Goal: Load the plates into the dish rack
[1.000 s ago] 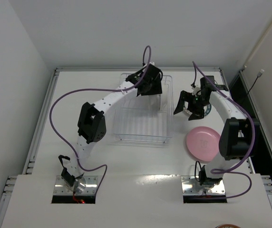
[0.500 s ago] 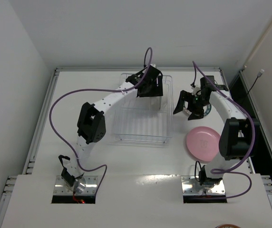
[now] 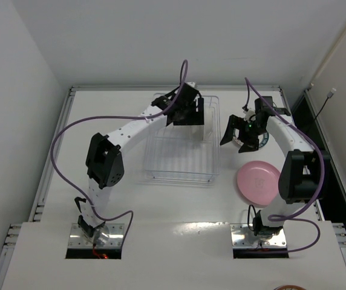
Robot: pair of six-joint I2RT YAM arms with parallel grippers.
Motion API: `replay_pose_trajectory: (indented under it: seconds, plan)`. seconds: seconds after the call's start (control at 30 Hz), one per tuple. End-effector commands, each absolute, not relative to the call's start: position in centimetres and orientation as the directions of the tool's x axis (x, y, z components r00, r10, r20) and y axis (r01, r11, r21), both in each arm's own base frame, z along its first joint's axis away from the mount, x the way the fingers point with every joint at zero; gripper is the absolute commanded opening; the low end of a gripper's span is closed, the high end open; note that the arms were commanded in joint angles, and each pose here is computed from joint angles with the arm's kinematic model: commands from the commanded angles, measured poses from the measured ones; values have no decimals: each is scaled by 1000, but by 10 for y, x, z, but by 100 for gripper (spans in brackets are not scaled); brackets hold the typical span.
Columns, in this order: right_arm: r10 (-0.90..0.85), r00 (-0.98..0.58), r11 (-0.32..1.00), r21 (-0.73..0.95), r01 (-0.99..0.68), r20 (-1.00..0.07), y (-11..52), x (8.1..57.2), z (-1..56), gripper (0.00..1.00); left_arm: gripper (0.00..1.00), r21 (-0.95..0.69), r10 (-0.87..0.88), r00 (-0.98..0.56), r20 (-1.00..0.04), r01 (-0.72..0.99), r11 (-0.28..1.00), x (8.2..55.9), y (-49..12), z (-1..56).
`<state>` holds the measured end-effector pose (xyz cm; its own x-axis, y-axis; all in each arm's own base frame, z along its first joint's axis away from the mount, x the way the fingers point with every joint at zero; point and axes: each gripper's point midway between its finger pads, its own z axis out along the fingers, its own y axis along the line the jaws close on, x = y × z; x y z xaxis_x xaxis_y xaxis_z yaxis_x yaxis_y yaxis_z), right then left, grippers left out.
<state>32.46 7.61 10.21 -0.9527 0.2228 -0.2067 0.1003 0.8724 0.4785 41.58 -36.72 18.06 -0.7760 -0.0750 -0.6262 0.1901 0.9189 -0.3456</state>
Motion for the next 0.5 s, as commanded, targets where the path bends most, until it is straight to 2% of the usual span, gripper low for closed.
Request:
replay_pose_trajectory:
  seconds: [0.0,0.33,0.47]
  plan:
    - [211,-939,864,500,48,-273,78,335,117,100,67,-366,-83,-729,-680,239,900,407,-361,222]
    - [211,-925,869,493,30,-316,76,349,134,100,67,-354,-93,-722,-686,219,909,391,-336,240]
    - [218,-892,909,415,38,-395,57,365,161,100,67,-354,-108,-689,-717,226,908,382,-323,264]
